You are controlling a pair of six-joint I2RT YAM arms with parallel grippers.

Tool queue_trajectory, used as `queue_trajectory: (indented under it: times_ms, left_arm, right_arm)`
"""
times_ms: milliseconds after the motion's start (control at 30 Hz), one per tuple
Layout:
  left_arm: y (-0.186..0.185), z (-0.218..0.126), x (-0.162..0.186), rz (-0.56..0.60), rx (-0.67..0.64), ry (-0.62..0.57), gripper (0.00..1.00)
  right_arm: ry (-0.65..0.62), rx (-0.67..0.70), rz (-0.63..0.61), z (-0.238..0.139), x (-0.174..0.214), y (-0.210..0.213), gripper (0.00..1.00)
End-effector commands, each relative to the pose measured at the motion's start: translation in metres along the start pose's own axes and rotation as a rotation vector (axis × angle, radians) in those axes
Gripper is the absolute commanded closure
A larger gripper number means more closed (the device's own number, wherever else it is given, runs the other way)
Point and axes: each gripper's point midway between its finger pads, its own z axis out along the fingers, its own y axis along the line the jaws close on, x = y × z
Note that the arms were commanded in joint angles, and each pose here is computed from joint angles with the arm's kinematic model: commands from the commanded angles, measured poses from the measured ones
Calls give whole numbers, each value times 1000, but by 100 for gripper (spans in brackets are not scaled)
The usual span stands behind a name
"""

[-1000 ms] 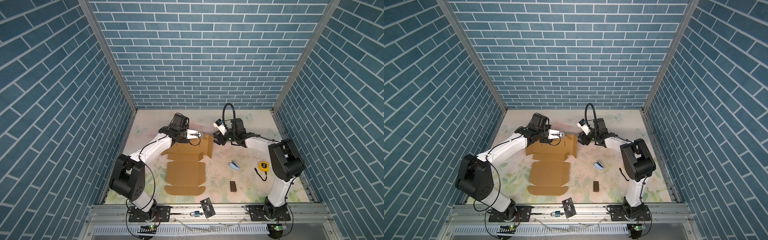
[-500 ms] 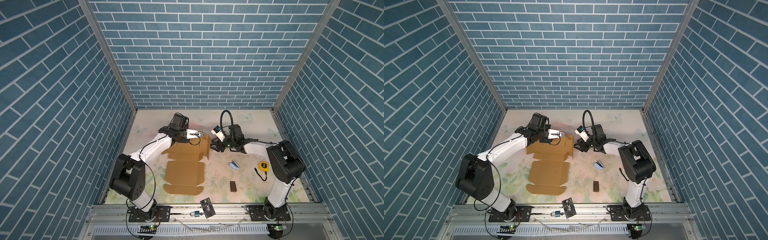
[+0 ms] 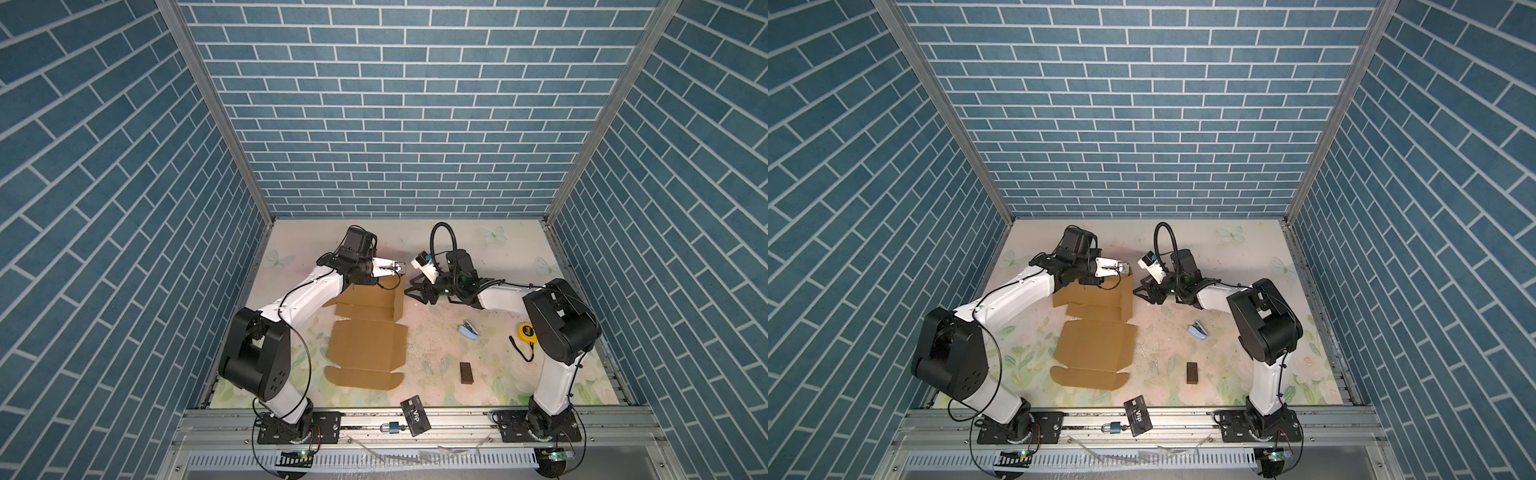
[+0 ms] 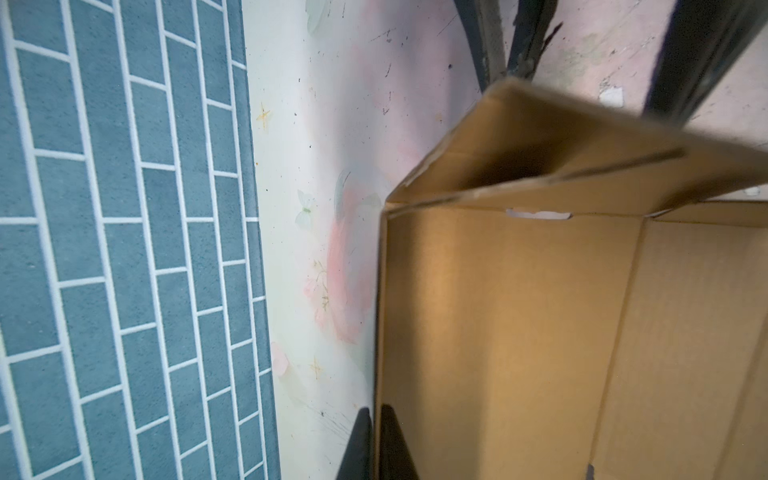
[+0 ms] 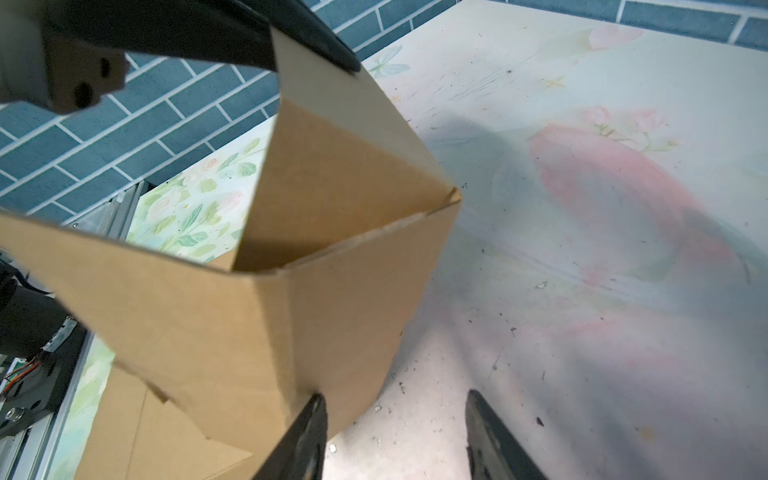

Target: Fold the paper box

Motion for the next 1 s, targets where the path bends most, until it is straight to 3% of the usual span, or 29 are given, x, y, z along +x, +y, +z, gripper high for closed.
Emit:
queue_trajectory:
  times_ms: [0, 267, 533, 967]
  left_arm:
    - [0, 2, 0, -17, 5, -6, 92]
    - [-3, 3, 3, -16, -6, 2, 92]
    - [-1, 1, 4, -24, -20, 7, 92]
    - [18, -13, 0, 16, -141, -23, 92]
  right_arm:
    - [-56, -24, -17, 8, -17, 8, 46]
    - [-167, 22, 44, 15, -32, 14, 41]
    - [-137, 70, 50, 31, -19, 23, 40]
    - [-155, 183, 43, 21, -15, 13, 40]
